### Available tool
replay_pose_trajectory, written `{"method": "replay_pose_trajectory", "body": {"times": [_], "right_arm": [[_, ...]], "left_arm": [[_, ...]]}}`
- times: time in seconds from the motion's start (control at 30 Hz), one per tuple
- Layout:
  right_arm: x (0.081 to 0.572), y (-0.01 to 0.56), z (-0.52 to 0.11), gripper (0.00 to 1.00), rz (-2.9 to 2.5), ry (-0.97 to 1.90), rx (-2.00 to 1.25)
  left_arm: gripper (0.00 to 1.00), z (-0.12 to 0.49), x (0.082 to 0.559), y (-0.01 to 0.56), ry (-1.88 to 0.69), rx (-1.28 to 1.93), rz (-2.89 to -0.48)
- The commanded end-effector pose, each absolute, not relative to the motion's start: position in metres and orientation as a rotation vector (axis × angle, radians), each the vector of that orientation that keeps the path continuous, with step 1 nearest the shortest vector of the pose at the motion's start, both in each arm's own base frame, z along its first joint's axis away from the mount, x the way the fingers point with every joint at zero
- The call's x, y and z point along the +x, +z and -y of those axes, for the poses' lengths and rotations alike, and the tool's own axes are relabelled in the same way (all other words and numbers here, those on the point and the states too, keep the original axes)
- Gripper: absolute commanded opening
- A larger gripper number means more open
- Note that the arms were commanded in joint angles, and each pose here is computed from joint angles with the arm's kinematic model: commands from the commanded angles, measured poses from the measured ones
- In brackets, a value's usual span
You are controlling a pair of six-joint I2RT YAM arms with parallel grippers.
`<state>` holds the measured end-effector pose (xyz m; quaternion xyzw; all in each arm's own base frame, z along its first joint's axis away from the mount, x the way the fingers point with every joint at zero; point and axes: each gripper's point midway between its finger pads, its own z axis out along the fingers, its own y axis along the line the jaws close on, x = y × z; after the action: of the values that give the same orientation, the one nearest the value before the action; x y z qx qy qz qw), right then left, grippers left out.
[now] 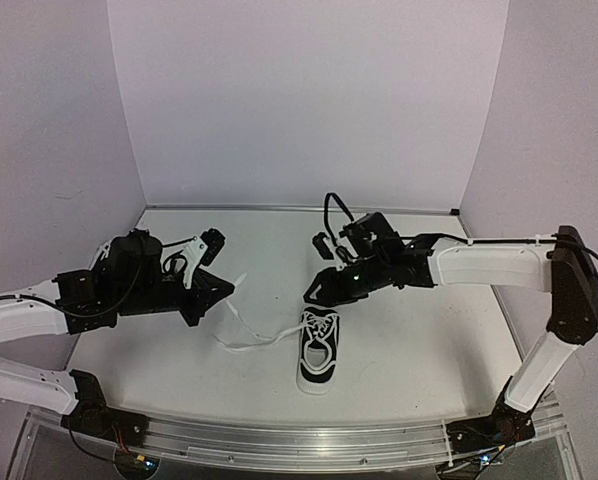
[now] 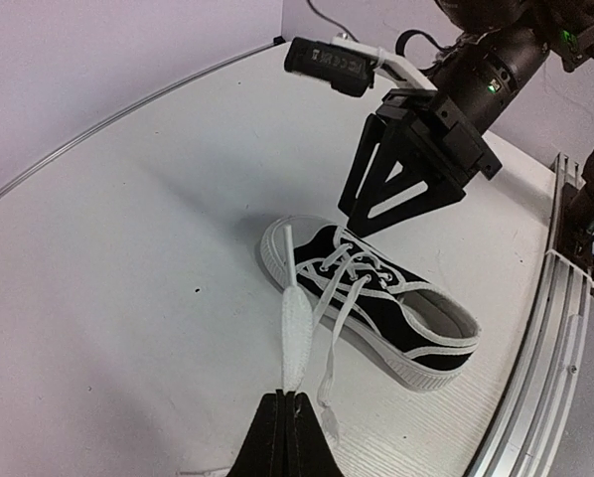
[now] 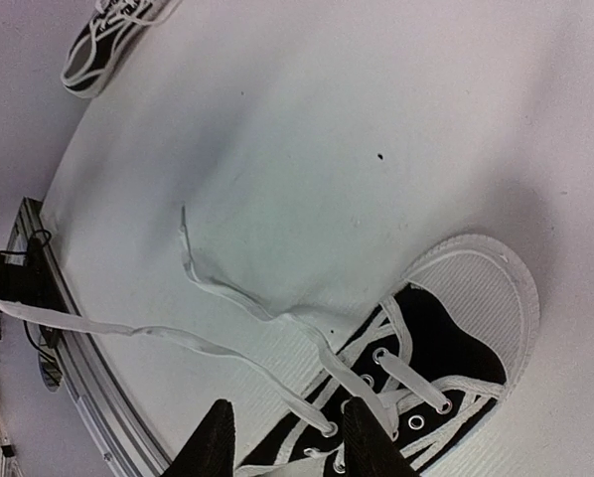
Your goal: Tie the shoes
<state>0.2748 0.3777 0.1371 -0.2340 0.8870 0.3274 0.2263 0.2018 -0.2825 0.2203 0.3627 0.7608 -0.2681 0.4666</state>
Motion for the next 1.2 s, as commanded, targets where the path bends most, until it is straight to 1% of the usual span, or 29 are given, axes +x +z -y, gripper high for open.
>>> {"method": "replay_pose_trajectory", "body": {"times": [0.0, 0.23, 0.43, 0.53, 0.57, 0.6, 0.63, 0.7, 0.83, 1.0, 1.17], "right_arm": [[0.272, 0.103, -0.369, 0.35, -2.528, 0.779, -0.703], [0.269, 0.080, -0.369, 0.32, -2.581, 0.749, -0.763], [0.264, 0.075, -0.373, 0.28, -2.594, 0.783, -0.808], [0.263, 0.075, -0.374, 0.20, -2.591, 0.787, -0.818], [0.264, 0.077, -0.375, 0.16, -2.586, 0.788, -0.819], [0.263, 0.080, -0.375, 0.08, -2.578, 0.796, -0.822], [0.263, 0.084, -0.375, 0.04, -2.566, 0.800, -0.826], [0.263, 0.093, -0.374, 0.00, -2.541, 0.803, -0.824], [0.261, 0.117, -0.374, 0.00, -2.459, 0.853, -0.821], [0.256, 0.131, -0.372, 0.00, -2.404, 0.898, -0.817], [0.250, 0.138, -0.370, 0.00, -2.381, 0.937, -0.813]], "left_arm": [[0.00, 0.298, 0.206, 0.226, -0.654, 0.951, -1.771], [0.00, 0.306, 0.206, 0.213, -0.644, 1.007, -1.780], [0.00, 0.307, 0.211, 0.210, -0.604, 1.022, -1.775], [0.00, 0.306, 0.218, 0.208, -0.564, 1.010, -1.785], [0.00, 0.304, 0.223, 0.209, -0.538, 0.984, -1.786], [0.00, 0.302, 0.226, 0.211, -0.525, 0.964, -1.779], [0.00, 0.301, 0.229, 0.213, -0.507, 0.943, -1.770], [0.00, 0.297, 0.239, 0.214, -0.461, 0.895, -1.754], [0.00, 0.300, 0.252, 0.200, -0.387, 0.892, -1.770], [0.00, 0.324, 0.260, 0.174, -0.383, 0.984, -1.793], [0.00, 0.353, 0.268, 0.174, -0.467, 1.014, -1.725]]}}
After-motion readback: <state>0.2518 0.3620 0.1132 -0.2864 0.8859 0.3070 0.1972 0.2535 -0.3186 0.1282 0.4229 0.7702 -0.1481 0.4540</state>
